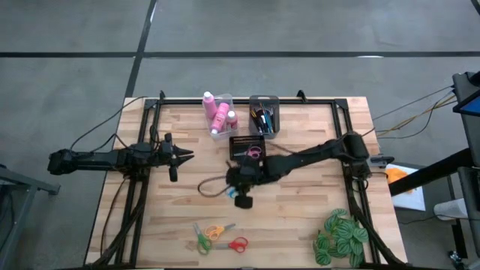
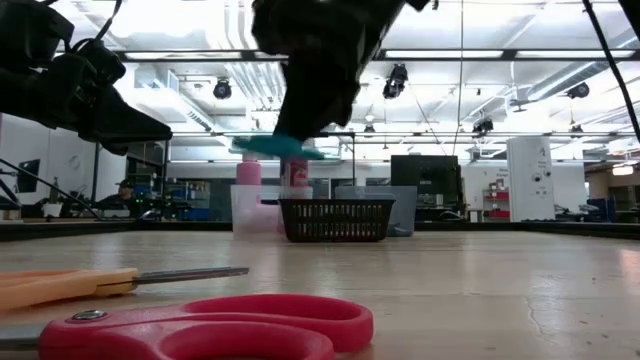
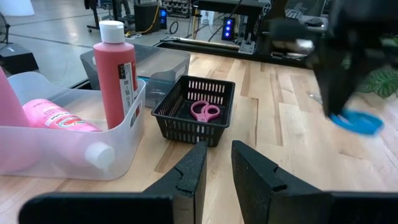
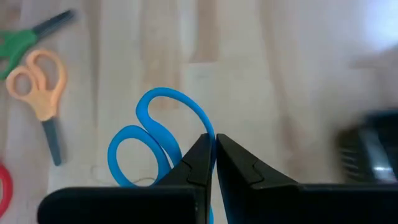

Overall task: Pick & Place Paint Supplies
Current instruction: Put the blue scissors into the black bin

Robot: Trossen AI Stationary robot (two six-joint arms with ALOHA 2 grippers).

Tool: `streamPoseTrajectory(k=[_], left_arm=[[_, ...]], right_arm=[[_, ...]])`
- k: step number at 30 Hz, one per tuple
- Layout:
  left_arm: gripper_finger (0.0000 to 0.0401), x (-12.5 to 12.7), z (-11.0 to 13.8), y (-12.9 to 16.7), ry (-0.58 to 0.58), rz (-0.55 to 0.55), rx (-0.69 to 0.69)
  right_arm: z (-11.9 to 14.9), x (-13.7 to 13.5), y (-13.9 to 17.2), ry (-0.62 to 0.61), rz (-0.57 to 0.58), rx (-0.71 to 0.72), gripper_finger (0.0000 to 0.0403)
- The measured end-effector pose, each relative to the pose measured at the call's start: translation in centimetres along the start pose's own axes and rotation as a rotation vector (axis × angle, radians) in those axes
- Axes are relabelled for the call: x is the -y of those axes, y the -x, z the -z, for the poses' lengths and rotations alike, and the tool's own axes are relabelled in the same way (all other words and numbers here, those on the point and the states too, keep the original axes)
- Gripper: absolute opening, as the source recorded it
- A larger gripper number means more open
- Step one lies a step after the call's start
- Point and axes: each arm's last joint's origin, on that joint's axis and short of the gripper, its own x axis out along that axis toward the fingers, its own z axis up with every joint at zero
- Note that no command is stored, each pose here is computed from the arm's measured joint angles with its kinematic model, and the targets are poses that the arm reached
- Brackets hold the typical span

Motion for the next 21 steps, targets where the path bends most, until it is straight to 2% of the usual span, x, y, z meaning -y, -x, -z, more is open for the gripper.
streamPoseTrajectory(k=[11,21], left_arm=[[0.0079,0.0,0.0,0.0,0.000,0.000,-0.001],[0.0079,0.0,0.0,0.0,0.000,0.000,0.000]], right_arm=[[-1.2,6.4,6.7,-0.086,0.091,0.002,0.0014],[-1.4,11.6,6.5,-0.073,0.164,-0.016,0.0014]])
